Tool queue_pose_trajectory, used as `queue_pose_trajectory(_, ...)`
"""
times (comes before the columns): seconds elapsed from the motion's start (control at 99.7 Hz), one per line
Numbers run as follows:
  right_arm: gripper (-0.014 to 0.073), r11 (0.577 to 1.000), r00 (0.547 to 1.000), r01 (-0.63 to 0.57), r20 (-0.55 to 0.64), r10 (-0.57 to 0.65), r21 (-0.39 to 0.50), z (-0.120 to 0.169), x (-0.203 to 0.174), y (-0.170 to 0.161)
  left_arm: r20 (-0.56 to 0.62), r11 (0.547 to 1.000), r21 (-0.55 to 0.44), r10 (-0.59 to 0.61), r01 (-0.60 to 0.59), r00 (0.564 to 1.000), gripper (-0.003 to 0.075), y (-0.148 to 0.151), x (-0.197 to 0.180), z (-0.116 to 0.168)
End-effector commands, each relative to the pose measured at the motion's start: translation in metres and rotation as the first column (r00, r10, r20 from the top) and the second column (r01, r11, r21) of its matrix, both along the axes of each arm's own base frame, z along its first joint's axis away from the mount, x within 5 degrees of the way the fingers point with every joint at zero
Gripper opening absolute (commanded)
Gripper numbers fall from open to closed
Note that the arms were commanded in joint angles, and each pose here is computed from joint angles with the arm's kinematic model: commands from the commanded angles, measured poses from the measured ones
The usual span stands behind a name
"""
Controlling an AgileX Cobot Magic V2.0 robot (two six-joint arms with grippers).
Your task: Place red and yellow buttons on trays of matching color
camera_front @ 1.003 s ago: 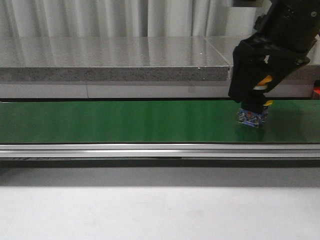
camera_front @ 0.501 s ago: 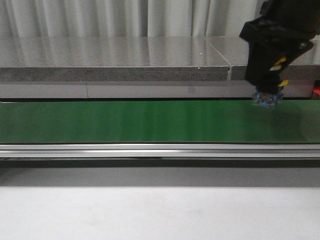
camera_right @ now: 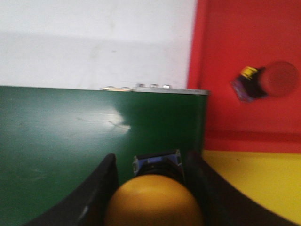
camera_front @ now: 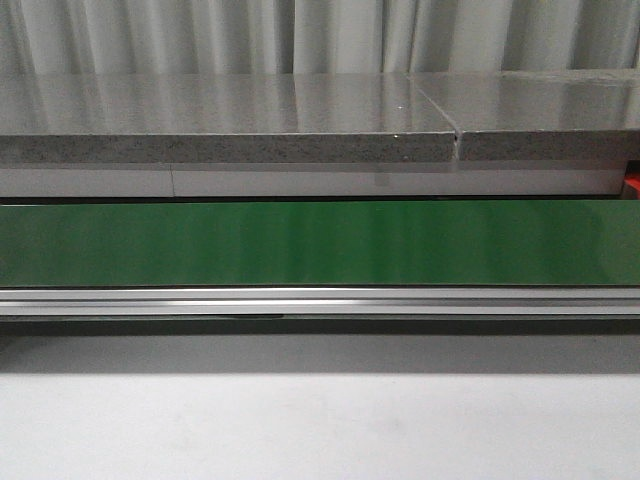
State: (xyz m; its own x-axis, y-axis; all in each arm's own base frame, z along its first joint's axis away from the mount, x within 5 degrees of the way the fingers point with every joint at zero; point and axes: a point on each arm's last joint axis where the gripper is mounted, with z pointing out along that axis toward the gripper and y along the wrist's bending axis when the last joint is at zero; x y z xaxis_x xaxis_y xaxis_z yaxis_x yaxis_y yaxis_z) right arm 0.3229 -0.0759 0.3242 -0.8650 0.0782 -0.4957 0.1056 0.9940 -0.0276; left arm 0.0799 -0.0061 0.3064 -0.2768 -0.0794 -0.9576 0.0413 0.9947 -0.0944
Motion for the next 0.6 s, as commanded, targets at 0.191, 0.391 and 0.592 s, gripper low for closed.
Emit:
queue_pose_trajectory(0.191, 0.0121, 0.949, 0.941, 0.314, 0.122, -0.315, 0.030, 0.020, -0.035, -0.082, 0.099, 1.000, -0.023, 0.016, -0.014, 0.995, -0.0019, 0.001, 0.001, 0.016)
queue_pose_trajectory(0.391, 0.0121, 0.893, 0.888, 0.432, 0.110, -0.446, 0.130, -0.017, -0.052, -0.104, 0.099, 1.000, -0.023, 0.016, -0.014, 0.995, -0.0019, 0.001, 0.001, 0.016)
queue_pose_trajectory(0.592, 0.0121, 0.880, 0.875, 0.457, 0.117, -0.471, 0.127, -0.056, -0.058, -0.101, 0.099, 1.000, -0.023, 0.016, -0.014, 0.995, -0.0019, 0.001, 0.001, 0.016)
